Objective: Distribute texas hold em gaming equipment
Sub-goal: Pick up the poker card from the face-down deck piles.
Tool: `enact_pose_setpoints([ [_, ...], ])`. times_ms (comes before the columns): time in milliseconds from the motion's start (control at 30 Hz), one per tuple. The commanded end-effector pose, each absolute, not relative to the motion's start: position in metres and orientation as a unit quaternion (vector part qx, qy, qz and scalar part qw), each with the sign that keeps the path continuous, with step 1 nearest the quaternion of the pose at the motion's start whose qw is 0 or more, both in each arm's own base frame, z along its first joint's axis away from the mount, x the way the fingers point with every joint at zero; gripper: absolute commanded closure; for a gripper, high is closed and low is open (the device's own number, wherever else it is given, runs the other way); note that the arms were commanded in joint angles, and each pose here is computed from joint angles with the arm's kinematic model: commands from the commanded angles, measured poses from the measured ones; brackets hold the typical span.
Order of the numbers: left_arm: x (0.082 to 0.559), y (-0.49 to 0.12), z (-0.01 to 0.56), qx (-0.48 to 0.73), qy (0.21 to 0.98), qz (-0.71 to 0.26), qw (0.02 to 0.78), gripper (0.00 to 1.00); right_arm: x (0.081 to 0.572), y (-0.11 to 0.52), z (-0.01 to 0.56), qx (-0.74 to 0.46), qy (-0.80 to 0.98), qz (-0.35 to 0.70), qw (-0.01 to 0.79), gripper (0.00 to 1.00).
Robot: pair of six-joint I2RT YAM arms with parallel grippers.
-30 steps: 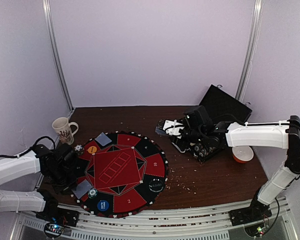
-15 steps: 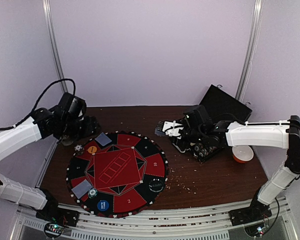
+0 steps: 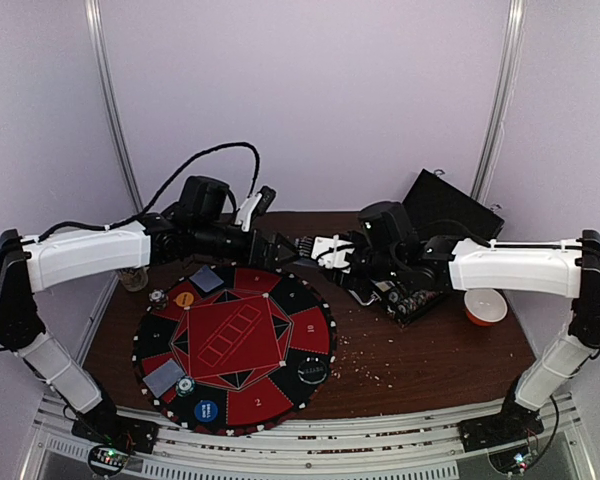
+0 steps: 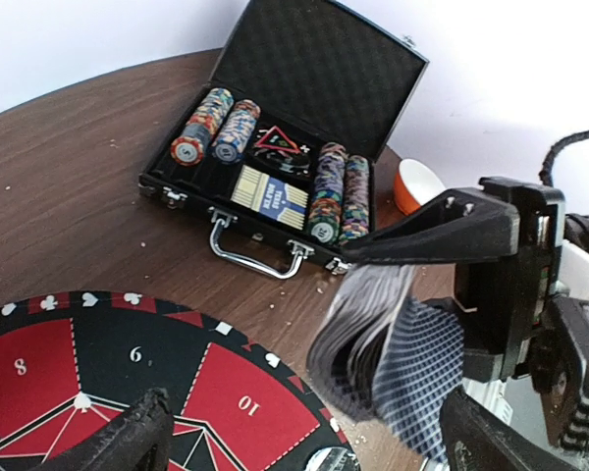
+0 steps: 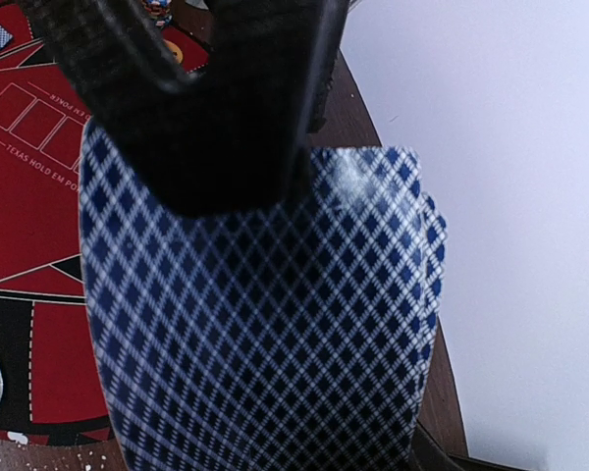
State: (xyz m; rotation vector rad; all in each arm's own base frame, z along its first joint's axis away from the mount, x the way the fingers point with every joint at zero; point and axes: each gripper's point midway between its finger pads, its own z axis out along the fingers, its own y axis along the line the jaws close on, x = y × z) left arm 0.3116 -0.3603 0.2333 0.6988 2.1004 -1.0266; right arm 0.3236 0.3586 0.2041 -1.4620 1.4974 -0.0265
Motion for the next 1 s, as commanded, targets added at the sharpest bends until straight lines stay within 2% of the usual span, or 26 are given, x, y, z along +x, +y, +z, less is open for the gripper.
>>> enact_pose_setpoints([
  [0,0.317,-0.372,0.261,0.294,0.770,-0.420,0.379,0.04,0.323,0.373,0.216,-0.606,0.604,0.001,0.517,0.55],
  [133,0.321,-0.372,0.252,0.290,0.780,-0.410,0.373,0.12,0.322,0.378,0.214,-0.608,0.602,0.003,0.518,0.55],
  [533,0.320,-0.369,0.244,0.288,0.792,-0.400,0.360,0.68,0.325,0.377,0.213,-0.605,0.605,-0.004,0.518,0.55],
  [800,0.316,-0.362,0.251,0.290,0.790,-0.393,0.371,0.98,0.326,0.374,0.208,-0.604,0.610,-0.013,0.514,0.55],
  [967,0.313,-0.360,0.254,0.295,0.789,-0.391,0.372,1.00,0.328,0.371,0.208,-0.601,0.612,-0.020,0.513,0.55],
])
